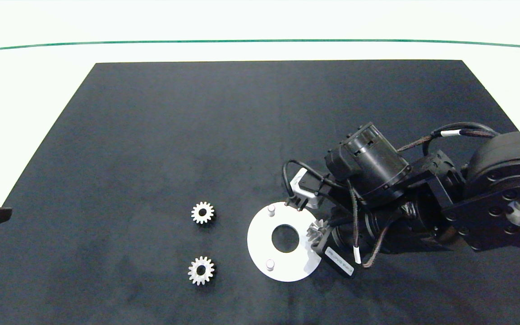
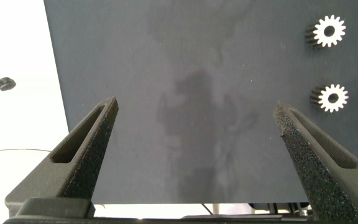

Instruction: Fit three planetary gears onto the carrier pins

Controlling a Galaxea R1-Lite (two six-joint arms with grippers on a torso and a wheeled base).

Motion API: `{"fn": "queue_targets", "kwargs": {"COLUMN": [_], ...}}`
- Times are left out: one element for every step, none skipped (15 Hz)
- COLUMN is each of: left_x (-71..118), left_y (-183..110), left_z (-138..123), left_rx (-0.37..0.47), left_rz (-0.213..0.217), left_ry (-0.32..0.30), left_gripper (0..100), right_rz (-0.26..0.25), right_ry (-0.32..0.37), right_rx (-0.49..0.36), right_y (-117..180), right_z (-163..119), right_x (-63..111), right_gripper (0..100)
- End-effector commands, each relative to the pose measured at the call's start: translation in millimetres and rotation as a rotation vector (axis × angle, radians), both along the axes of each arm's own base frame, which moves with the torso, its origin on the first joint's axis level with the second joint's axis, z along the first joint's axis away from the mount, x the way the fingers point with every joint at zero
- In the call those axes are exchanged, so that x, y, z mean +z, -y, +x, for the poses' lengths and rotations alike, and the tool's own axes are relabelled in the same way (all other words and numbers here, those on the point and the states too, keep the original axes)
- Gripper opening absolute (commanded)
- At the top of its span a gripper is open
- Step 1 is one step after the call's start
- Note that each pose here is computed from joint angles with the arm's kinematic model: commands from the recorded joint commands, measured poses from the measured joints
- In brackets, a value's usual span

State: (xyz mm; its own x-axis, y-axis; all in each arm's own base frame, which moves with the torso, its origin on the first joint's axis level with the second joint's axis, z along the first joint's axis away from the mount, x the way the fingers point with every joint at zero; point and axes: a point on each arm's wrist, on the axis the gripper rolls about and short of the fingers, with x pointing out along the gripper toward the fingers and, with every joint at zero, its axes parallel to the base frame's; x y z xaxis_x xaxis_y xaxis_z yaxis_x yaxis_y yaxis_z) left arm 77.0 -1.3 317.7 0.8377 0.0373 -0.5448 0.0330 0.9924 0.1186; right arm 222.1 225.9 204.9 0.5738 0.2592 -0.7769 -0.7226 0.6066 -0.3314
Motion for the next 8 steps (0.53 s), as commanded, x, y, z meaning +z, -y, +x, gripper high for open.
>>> {"fn": "queue_targets", "kwargs": {"left_x": [-0.4,-0.2,-0.6,-0.5,-0.8,-1.8,-2.1,-2.7], "left_y": [-0.1,-0.1,-0.1,-0.1,-0.1,-0.1,-0.1,0.0], "left_z": [-0.8,-1.2,-1.1,-1.6,-1.5,-1.7,-2.1,-2.4], "left_rx": [0.000,0.000,0.000,0.000,0.000,0.000,0.000,-0.002], "left_rz": [0.001,0.001,0.001,0.001,0.001,0.001,0.003,0.003], "left_ry": [-0.004,-0.002,-0.004,-0.002,-0.004,-0.007,-0.007,-0.008], "left_gripper": [100,100,100,100,100,100,100,100], "right_rz": [-0.004,-0.004,-0.005,-0.004,-0.001,0.003,0.008,0.006], "right_ry": [0.001,0.001,0.000,0.001,0.003,0.009,0.012,0.011], "right_rx": [0.001,0.001,0.001,0.001,0.001,0.000,0.001,0.001], "right_y": [-0.3,-0.3,-0.2,-0.3,-0.5,-1.0,-1.9,-2.5], "right_z": [0.0,0.0,-0.1,0.0,0.2,1.3,1.6,2.1], "right_x": [0.1,0.1,-0.3,0.1,0.9,2.1,3.2,2.3], "right_gripper": [31,31,31,31,31,31,31,31]}}
